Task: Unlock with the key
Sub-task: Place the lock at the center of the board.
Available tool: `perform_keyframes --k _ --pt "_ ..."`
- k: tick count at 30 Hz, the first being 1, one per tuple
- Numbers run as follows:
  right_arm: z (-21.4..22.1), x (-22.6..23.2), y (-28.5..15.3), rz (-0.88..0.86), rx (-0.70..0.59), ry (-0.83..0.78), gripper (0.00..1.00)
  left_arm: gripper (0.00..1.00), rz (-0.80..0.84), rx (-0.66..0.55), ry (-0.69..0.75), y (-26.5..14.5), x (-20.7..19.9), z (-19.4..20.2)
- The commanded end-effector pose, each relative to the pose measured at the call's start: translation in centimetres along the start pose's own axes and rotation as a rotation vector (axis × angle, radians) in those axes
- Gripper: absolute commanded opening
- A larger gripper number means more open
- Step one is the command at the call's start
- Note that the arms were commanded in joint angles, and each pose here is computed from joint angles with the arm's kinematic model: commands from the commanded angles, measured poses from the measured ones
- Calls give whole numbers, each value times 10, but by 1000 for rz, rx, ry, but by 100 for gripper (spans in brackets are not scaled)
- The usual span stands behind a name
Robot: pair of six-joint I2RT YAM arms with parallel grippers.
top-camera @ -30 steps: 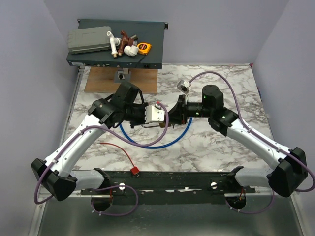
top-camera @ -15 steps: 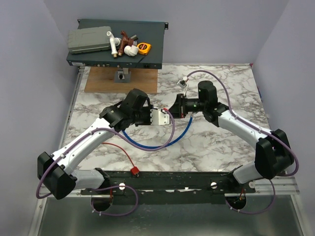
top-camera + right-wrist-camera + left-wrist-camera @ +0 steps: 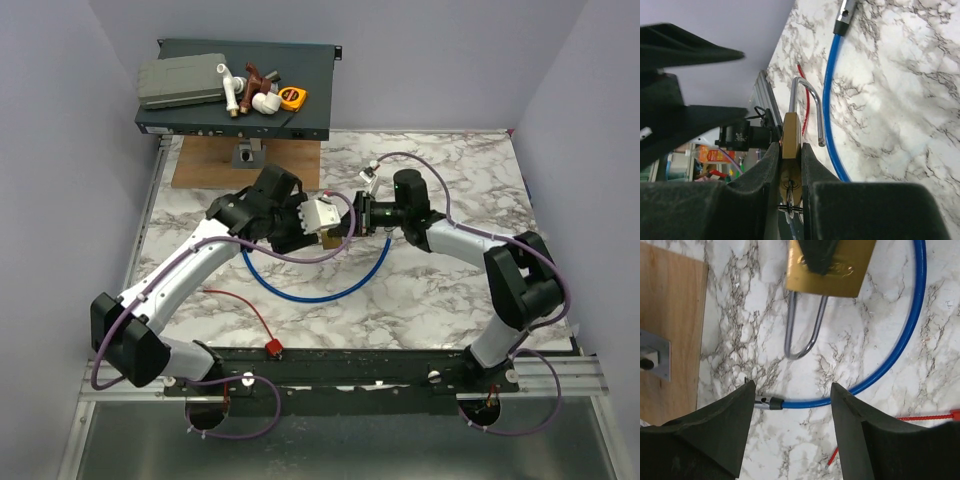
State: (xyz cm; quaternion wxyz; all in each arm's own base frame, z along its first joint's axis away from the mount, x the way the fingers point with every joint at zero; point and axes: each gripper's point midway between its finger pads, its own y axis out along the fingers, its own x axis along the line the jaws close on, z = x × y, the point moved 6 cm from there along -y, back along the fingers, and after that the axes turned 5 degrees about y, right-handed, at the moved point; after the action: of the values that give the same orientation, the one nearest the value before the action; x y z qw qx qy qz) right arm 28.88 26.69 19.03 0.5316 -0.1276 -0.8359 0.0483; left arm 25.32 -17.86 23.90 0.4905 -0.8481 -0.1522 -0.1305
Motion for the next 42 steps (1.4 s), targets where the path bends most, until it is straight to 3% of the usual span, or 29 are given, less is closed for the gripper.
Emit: perform_keyframes --k 1,8,13,18,24,33,42 --pt "-11 -6 5 -5 -24 -101 1 61 -3 -97 -149 -32 0 -4" --pt "-13 -21 12 11 -15 -114 1 57 29 -129 -208 -20 -9 15" --pt "-24 -36 18 66 -62 -243 1 44 53 -136 -308 -8 -5 28" --pt "-31 -43 22 25 -135 -407 1 43 53 -168 -357 -11 -5 29" --pt "-32 -57 21 95 -169 -551 1 43 97 -184 -380 -16 -11 33" --pt "-5 -75 38 198 -77 -683 1 42 116 -163 -422 -4 -13 46" --pt "26 -95 40 225 2 -615 1 42 88 -156 -426 -7 -8 48"
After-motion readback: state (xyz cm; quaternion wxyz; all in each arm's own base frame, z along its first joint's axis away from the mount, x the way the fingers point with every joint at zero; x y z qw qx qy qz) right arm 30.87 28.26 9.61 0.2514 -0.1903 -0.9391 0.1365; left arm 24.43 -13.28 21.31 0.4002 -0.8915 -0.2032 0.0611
